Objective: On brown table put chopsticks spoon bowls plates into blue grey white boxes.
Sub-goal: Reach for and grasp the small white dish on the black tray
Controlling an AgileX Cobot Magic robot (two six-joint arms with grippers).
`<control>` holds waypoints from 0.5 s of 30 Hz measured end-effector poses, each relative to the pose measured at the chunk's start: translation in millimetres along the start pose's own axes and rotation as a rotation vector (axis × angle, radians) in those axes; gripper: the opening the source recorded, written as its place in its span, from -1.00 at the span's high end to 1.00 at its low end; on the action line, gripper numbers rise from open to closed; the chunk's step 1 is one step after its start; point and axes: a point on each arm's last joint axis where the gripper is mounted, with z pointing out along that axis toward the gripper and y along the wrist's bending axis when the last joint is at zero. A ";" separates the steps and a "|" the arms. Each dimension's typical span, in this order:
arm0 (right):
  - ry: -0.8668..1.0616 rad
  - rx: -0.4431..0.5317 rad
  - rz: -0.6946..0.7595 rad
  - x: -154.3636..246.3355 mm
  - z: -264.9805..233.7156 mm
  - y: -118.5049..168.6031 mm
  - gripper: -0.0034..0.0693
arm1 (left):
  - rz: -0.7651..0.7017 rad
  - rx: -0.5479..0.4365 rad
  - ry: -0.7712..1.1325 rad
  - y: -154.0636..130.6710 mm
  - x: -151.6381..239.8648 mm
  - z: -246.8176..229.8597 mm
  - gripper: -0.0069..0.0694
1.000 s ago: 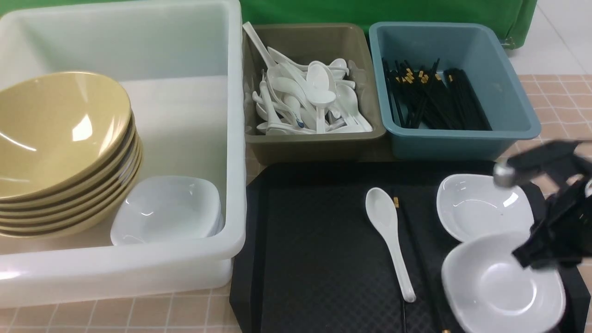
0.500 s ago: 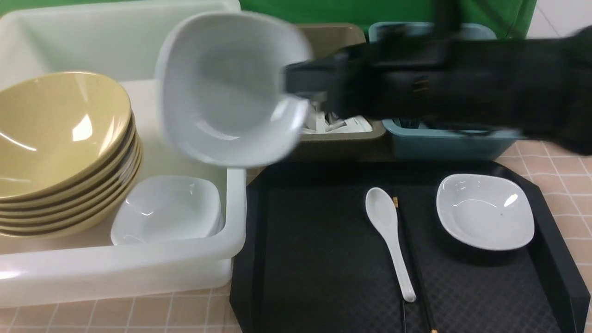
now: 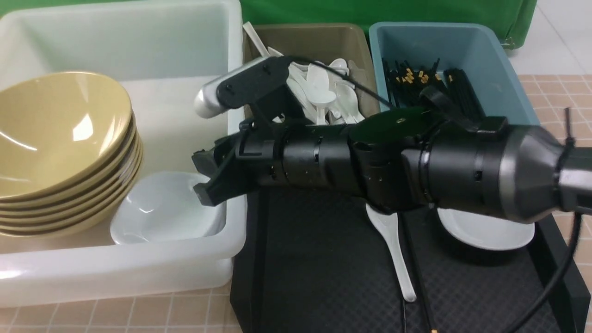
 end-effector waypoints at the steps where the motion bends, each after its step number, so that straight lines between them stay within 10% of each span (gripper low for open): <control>1: -0.018 0.006 -0.053 -7.1 -12.2 -1.4 -0.15 | 0.001 -0.001 0.000 0.1 0.0 0.0 0.81; 7: -0.007 0.110 -0.169 -2.6 -85.1 -35.0 -0.13 | 0.002 -0.001 0.000 0.1 0.0 0.0 0.81; 15: 0.295 0.431 0.159 116.1 -180.2 -141.7 0.67 | 0.004 -0.003 0.001 0.2 0.2 0.1 0.81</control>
